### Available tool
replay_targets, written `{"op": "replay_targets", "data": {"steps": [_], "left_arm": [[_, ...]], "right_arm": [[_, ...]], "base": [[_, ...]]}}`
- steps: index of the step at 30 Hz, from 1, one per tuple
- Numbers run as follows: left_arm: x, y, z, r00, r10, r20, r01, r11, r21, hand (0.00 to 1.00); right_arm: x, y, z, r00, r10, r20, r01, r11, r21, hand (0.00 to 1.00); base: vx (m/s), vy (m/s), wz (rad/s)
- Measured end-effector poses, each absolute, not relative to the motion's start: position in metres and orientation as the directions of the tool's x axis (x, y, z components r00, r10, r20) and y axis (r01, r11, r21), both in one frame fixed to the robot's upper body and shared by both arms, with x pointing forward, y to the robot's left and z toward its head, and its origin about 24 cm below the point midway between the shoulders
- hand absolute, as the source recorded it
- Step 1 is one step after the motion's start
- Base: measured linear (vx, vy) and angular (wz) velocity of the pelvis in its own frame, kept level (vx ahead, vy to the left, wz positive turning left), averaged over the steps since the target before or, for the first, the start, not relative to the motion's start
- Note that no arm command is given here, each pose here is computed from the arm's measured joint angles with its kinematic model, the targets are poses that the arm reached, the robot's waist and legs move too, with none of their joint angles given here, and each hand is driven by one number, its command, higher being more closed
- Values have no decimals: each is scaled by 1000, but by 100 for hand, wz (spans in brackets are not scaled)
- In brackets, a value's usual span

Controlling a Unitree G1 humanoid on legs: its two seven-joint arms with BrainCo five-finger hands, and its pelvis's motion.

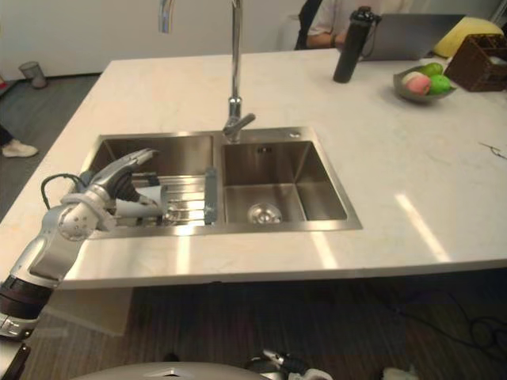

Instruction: Walk over to the sink, pick up the cup, carry it to the dishwasher, place the cup inside the dishwasher, then close the dishwasher door

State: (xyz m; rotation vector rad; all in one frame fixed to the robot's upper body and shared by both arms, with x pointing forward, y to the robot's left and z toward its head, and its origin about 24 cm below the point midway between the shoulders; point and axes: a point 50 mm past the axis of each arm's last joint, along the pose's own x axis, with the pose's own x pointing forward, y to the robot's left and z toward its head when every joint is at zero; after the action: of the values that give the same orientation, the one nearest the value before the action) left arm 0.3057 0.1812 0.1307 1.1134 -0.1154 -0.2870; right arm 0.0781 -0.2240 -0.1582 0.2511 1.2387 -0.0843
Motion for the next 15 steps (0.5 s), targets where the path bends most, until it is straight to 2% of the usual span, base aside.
{"op": "replay_targets", "data": {"steps": [8,15], "left_arm": [[315,188,126,964,-214,-159,236,402,885,0],[318,194,121,961,-183,-209,267,405,875,0]], "right_arm": [[78,-225,-158,319,67,-946,204,969,137,0],[84,-226,-156,342,59,-938,197,971,133,0]], "base": [[61,2,3],[-81,14,-3]]}}
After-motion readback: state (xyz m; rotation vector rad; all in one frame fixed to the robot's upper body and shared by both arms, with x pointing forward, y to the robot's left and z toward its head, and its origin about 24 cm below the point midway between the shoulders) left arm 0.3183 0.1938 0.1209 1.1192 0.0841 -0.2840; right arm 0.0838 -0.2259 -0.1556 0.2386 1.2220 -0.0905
